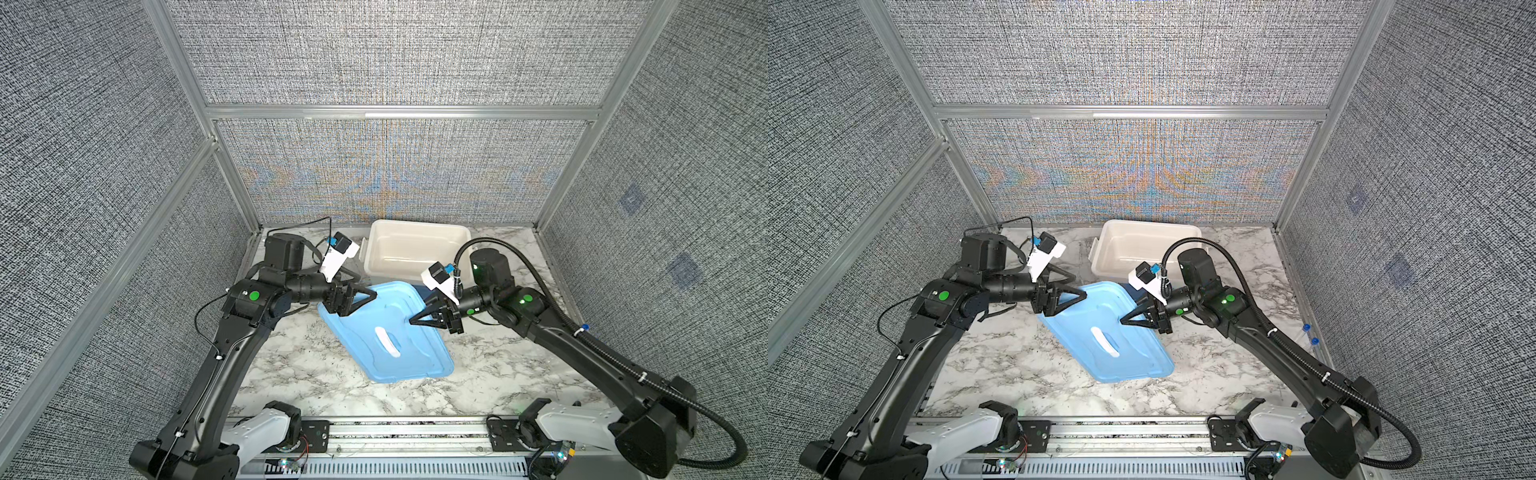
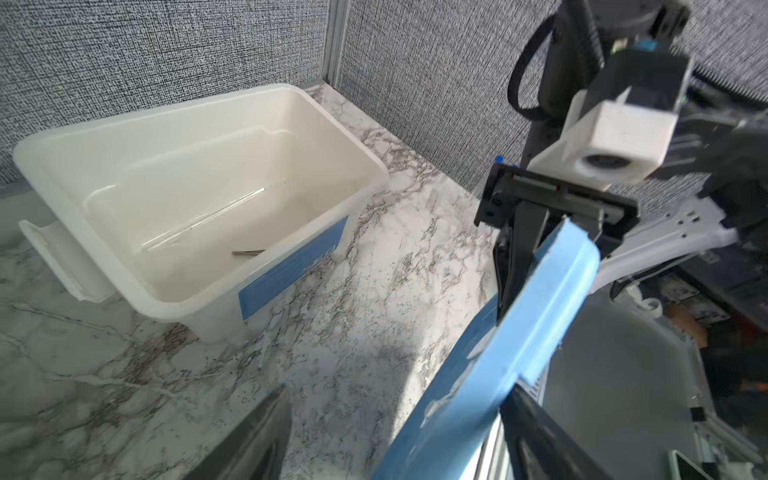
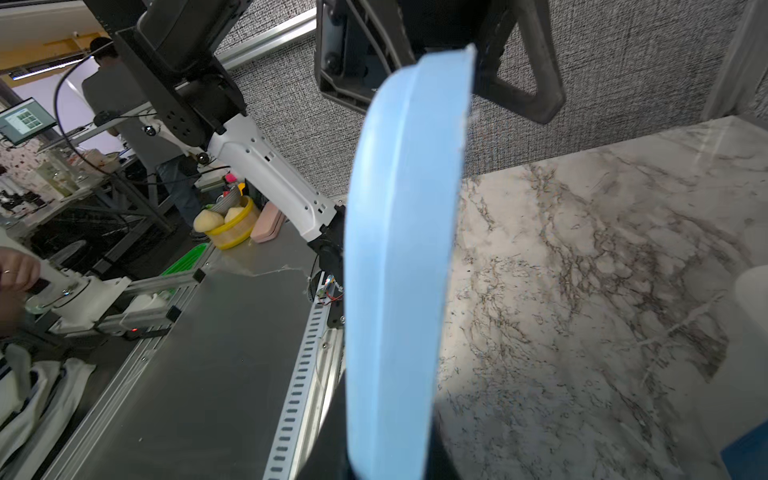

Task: Organize the chemistry lab equipment
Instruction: 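Carry the upright blue lid toward the white bin with both grippers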

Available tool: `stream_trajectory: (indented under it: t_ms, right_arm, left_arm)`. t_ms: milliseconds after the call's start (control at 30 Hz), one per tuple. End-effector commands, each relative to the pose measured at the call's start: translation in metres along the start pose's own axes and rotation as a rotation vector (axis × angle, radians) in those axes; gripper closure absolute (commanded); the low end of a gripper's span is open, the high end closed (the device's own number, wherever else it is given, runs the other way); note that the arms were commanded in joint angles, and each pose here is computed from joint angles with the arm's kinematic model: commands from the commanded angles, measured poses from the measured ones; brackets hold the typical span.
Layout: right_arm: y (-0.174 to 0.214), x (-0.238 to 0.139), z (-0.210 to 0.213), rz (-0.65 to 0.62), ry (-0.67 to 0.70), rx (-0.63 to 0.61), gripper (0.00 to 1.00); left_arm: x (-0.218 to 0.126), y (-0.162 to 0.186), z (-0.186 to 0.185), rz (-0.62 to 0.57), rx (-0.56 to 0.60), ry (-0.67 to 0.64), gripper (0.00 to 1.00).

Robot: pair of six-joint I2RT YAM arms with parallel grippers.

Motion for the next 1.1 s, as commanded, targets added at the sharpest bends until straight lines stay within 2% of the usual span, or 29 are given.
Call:
stream_trajectory:
  t_ms: [0,133,233,300,367,500,700,767,800,867,933,967,1067]
  right_arm:
    - [0.010,-0.002,0.011,0.048,-0.075,0.009,0.95]
    - [0.006,-0.003,0.009,0.049,-0.067,-0.009,0.95]
    - [0.006,-0.003,0.008,0.061,-0.061,-0.021,0.95]
    - [0.007,-0.003,0.008,0.073,-0.060,-0.027,0.95]
    - [0.009,-0.003,0.005,0.089,-0.046,-0.025,0.95]
    - [0.009,-0.002,0.004,0.107,-0.053,-0.023,0.95]
    - [0.007,-0.001,0.001,0.109,-0.044,-0.027,0.95]
    - [0.007,-0.001,-0.001,0.111,-0.040,-0.031,0.95]
    - [0.007,-0.001,-0.002,0.114,-0.036,-0.030,0.95]
    - [0.006,-0.001,-0.005,0.118,-0.022,-0.025,0.94]
    - [0.006,-0.001,-0.006,0.122,-0.013,-0.025,0.89]
    - [0.007,0.000,-0.008,0.126,0.000,-0.028,0.82]
    - [0.008,-0.001,-0.016,0.139,0.074,-0.033,0.68]
  left_arm:
    - [0.003,0.012,-0.003,0.042,0.133,0.002,0.20]
    - [0.010,0.021,-0.018,0.033,0.219,0.100,0.23]
    - [0.015,0.027,-0.026,0.034,0.242,0.159,0.26]
    - [0.018,0.031,-0.028,0.035,0.244,0.182,0.30]
    - [0.021,0.034,-0.029,0.046,0.229,0.201,0.38]
    - [0.026,0.037,-0.027,0.062,0.191,0.222,0.42]
    - [0.026,0.040,-0.025,0.081,0.173,0.207,0.59]
    - [0.028,0.039,-0.026,0.066,0.171,0.219,0.82]
    - [0.029,0.039,-0.026,0.057,0.164,0.224,0.87]
    - [0.031,0.037,-0.027,0.034,0.131,0.250,0.87]
    - [0.032,0.037,-0.028,0.013,0.120,0.277,0.87]
    - [0.033,0.036,-0.028,0.003,0.122,0.278,0.89]
    - [0.033,0.032,-0.022,-0.006,0.112,0.211,1.00]
Point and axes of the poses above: each gripper's point midway between its finger pads, its own x axis out along the fingers, its own z axis along the line the jaws close on, y = z × x, the point moved 5 cm from there along -x, back along the fingers, and after that the axes turned 6 degrees about x, right-handed, at the moved point
